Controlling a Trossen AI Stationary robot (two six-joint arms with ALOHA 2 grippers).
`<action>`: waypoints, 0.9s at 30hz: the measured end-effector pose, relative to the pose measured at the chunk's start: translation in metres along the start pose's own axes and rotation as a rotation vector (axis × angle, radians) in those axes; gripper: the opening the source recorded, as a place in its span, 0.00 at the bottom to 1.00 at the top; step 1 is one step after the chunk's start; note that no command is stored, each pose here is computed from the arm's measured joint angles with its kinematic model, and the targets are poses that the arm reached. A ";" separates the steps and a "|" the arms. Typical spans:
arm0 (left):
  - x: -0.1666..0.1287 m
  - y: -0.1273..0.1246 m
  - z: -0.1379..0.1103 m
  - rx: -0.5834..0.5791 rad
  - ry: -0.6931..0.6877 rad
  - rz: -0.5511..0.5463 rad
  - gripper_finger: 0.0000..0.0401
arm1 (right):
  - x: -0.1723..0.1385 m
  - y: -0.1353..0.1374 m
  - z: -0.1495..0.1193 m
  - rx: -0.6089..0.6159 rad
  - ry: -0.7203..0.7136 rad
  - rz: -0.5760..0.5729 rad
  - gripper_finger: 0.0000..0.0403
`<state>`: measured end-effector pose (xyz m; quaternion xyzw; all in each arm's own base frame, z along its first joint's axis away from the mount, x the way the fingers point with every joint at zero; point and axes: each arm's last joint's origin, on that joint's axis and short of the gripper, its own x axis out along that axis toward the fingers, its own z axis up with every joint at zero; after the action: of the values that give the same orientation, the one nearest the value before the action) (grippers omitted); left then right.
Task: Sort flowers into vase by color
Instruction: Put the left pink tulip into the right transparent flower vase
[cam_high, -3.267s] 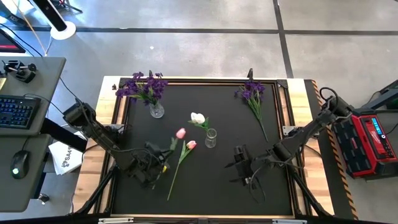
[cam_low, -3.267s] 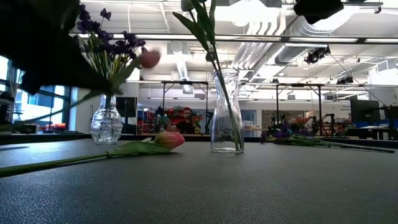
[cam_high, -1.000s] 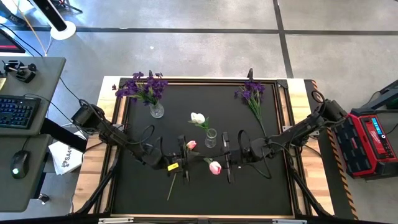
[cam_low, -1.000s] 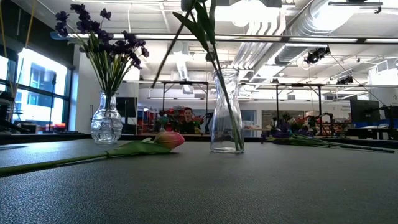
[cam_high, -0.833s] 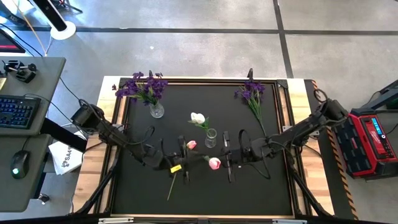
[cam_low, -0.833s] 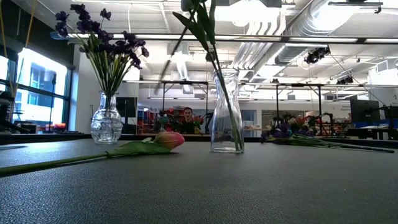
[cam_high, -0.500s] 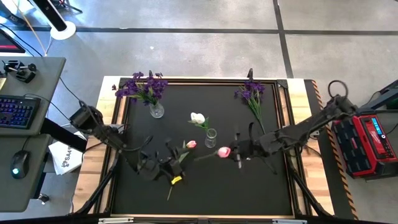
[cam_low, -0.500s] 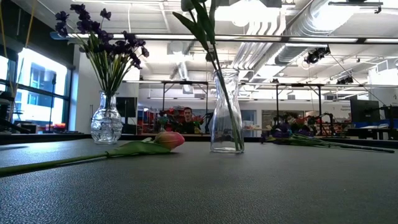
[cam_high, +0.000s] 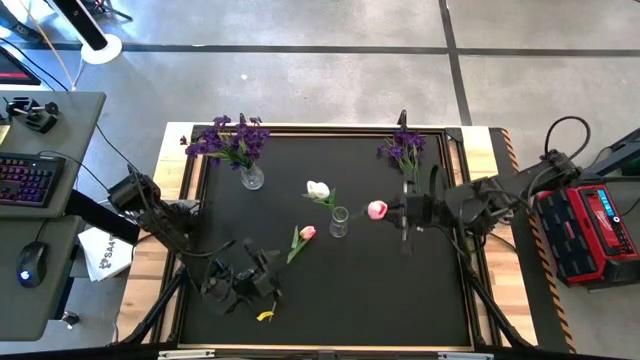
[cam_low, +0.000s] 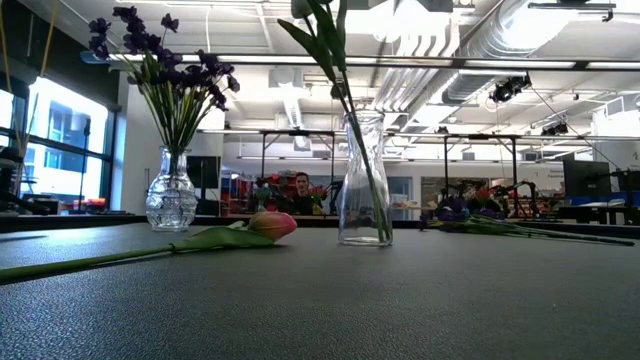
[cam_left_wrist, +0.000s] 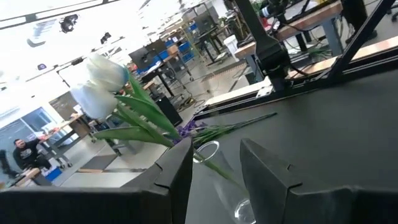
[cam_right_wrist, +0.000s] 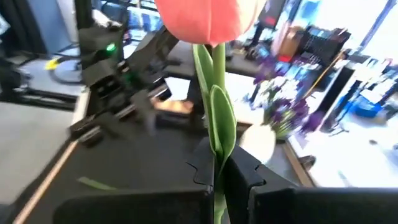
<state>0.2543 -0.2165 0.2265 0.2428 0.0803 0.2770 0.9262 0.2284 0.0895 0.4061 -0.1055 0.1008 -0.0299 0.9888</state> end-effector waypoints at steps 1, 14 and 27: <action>-0.001 0.000 0.000 0.000 0.001 0.003 0.30 | 0.001 -0.003 0.004 -0.019 -0.006 -0.014 0.00; -0.001 0.000 0.000 -0.024 0.007 0.015 0.30 | 0.053 -0.020 -0.018 -0.056 0.148 0.046 0.00; -0.001 0.000 0.000 -0.058 0.006 0.015 0.30 | 0.090 -0.032 -0.045 0.016 0.287 0.020 0.01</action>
<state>0.2530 -0.2171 0.2265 0.2156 0.0733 0.2868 0.9305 0.3064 0.0415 0.3523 -0.0910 0.2421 -0.0357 0.9653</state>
